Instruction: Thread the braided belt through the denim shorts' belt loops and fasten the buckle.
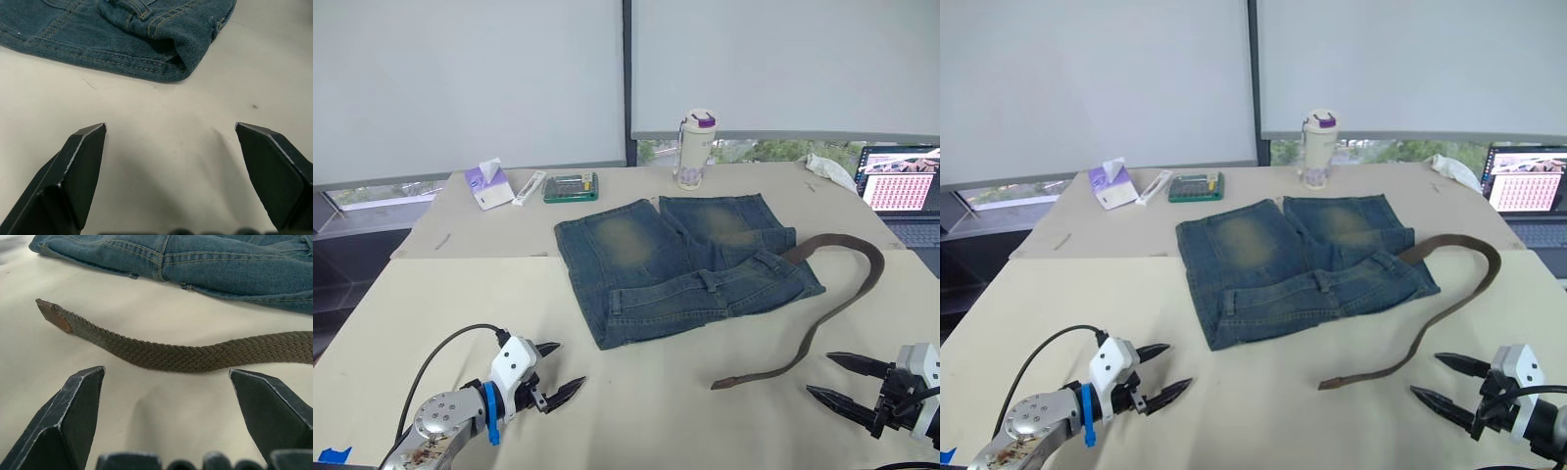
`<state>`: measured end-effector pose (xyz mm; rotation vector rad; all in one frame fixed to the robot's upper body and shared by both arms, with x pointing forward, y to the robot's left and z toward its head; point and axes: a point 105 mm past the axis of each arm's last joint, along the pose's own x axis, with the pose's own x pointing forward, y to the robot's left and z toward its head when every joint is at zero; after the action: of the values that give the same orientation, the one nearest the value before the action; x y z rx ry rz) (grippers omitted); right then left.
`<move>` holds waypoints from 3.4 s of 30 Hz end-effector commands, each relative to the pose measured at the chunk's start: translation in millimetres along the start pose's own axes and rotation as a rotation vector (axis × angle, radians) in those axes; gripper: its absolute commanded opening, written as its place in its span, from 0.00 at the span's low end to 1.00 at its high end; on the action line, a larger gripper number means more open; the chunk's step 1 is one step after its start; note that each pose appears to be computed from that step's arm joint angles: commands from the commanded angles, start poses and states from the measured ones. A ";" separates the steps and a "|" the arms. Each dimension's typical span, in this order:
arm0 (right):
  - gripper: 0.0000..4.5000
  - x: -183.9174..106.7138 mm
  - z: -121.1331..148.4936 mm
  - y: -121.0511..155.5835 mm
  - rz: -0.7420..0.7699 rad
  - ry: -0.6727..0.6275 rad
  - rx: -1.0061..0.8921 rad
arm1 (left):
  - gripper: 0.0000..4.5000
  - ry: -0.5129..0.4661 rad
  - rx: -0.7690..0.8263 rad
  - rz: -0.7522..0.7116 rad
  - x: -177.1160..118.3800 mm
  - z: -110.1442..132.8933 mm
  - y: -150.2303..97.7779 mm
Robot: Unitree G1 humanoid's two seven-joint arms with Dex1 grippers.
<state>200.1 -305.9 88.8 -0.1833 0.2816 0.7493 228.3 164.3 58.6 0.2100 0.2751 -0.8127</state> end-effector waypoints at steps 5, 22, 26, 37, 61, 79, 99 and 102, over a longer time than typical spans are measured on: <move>1.00 -0.1 22.3 -12.5 -0.027 -0.045 -0.107 | 1.00 -0.060 0.026 -0.030 -0.3 14.4 -3.1; 1.00 97.4 67.6 -59.8 -0.024 0.159 -0.487 | 1.00 -0.230 0.183 -0.196 17.4 88.5 -11.0; 1.00 129.1 59.0 -65.8 0.063 0.302 -0.596 | 1.00 -0.258 0.206 -0.216 21.4 102.8 -13.2; 0.45 161.7 53.2 -81.8 -0.008 0.403 -0.558 | 1.00 -0.274 0.219 -0.205 23.2 107.7 -14.4; 0.01 127.8 62.5 44.1 0.097 0.448 -0.420 | 1.00 -0.272 0.225 -0.264 31.5 107.6 -19.7; 0.72 53.4 77.0 61.3 0.400 0.454 -0.328 | 1.00 -0.207 0.268 -0.366 30.2 96.4 -29.2; 0.00 62.5 68.2 57.7 0.429 0.433 -0.377 | 1.00 -0.251 0.219 -0.453 29.5 107.6 -39.7; 0.00 62.4 92.8 60.3 0.443 0.327 -0.346 | 1.00 -0.296 0.141 -0.487 33.3 114.9 -48.1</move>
<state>220.2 -204.3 135.6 -0.6099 0.5767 1.1844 238.3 83.0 139.9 0.1712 0.0269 -1.3016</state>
